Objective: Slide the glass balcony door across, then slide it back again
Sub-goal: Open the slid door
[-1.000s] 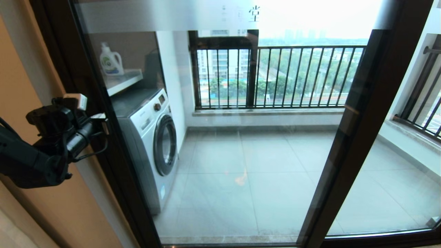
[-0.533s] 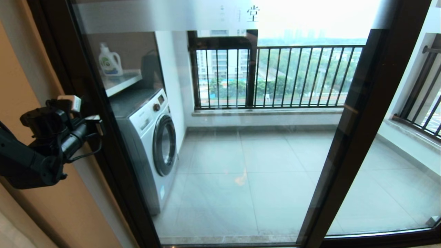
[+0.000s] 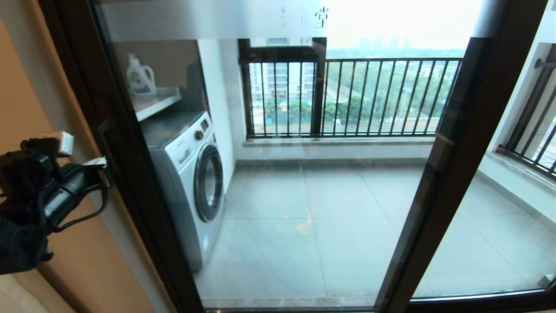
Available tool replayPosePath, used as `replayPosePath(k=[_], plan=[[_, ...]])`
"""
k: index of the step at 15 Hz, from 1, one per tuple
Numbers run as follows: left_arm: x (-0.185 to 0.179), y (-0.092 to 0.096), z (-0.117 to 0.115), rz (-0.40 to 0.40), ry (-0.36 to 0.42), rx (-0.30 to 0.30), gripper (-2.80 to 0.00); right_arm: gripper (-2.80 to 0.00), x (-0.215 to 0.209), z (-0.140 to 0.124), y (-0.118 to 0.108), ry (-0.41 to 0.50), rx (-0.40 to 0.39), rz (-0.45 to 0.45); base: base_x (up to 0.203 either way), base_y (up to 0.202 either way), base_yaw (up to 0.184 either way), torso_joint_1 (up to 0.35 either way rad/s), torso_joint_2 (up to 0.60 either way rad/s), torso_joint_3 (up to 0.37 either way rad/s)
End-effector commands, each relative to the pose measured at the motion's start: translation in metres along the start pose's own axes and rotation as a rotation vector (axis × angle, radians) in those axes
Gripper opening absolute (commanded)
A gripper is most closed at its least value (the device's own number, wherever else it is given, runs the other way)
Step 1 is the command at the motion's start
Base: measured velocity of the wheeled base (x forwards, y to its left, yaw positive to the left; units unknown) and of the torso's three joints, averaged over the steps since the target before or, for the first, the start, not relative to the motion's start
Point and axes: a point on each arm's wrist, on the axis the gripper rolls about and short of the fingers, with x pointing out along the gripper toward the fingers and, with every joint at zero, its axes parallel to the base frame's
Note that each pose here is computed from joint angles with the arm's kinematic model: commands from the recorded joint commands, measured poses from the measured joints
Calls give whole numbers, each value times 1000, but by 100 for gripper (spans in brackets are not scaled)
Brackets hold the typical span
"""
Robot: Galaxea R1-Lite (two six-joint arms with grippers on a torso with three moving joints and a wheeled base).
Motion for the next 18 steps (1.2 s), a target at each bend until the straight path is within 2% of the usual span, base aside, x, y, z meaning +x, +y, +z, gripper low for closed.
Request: replayPosePath(k=[1,4,7,9,10,14,18], plan=[[-32,-4,20,-19,-60,4,-280,-280,0,-1,0,4,0,0,0,0,0,0,0,0],[-60,0,36,8,-114,17,-280,-280,0,-1,0,2,0,0,0,0,0,0,0,0],[-45,12,55,40,-171,27,-280,-280,0,-1,0,3,0,0,0,0,0,0,0,0],[-27,18,63,42,-171,29,-280,-280,0,-1,0,3,0,0,0,0,0,0,0,0],[-19,21,64,32,-159,29,-280,-280,0,-1,0,4,0,0,0,0,0,0,0,0],[9,24,42,24,-87,24,-280,-280,0,-1,0,4,0,0,0,0,0,0,0,0],[44,27,41,19,-121,28,-280,-280,0,-1,0,4,0,0,0,0,0,0,0,0]])
